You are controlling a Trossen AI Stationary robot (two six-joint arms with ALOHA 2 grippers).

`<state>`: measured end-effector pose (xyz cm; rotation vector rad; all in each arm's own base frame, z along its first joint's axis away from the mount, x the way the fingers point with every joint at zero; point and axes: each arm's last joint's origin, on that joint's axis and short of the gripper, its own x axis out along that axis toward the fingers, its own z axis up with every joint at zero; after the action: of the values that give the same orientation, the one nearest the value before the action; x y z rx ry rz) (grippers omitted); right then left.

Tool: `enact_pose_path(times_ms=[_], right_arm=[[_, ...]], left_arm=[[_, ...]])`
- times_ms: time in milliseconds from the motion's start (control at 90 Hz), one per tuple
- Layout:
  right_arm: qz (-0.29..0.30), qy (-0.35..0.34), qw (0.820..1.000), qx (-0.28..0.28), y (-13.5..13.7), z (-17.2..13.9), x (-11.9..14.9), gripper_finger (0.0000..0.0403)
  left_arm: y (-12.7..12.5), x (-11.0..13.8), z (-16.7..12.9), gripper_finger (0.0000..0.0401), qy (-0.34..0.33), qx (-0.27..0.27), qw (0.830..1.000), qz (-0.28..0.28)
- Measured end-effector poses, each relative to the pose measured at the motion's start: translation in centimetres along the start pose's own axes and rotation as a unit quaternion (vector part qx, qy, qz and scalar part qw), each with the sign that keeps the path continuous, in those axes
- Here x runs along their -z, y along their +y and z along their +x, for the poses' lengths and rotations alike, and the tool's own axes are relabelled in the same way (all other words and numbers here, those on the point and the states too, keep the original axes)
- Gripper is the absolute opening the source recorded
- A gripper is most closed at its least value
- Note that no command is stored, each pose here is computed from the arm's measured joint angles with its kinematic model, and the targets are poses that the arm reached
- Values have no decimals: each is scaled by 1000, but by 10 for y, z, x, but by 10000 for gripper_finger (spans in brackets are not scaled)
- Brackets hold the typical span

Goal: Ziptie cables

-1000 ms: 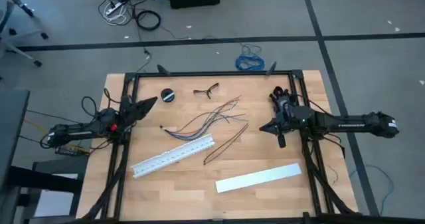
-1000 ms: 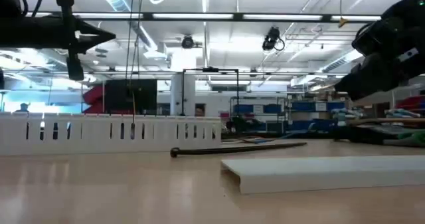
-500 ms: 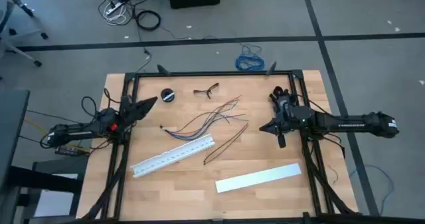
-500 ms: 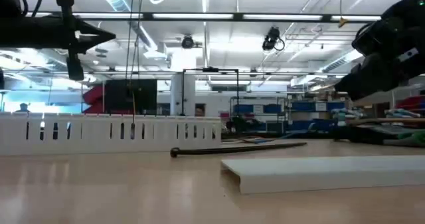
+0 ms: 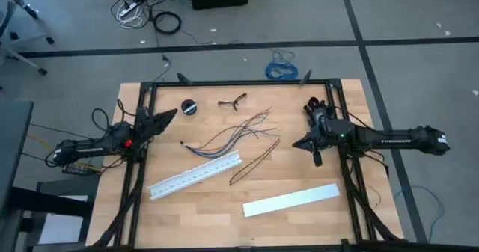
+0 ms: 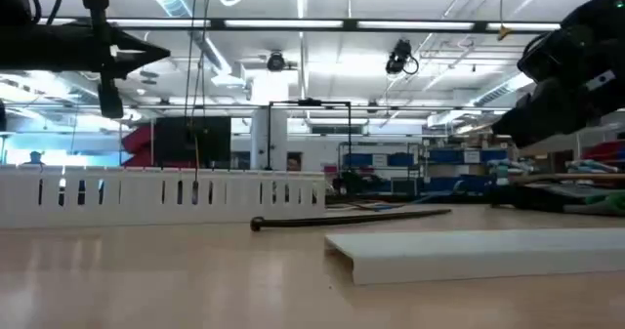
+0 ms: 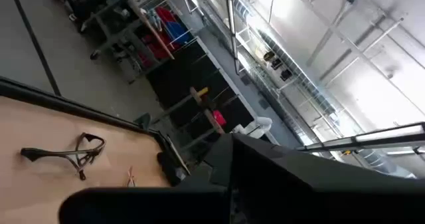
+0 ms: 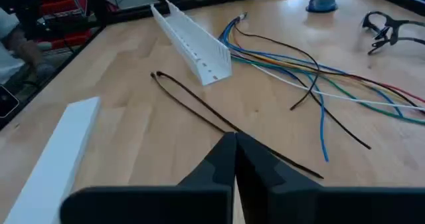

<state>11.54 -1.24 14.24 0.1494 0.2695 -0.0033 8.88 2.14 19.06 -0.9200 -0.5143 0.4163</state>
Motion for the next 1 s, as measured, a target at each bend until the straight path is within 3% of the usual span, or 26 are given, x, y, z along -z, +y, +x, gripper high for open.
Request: enact_pose_path(times_ms=[1000], right_arm=[[0,0,1000,0,0,0,0,7]], left_arm=[[0,0,0,0,-6,-5,1000,7]])
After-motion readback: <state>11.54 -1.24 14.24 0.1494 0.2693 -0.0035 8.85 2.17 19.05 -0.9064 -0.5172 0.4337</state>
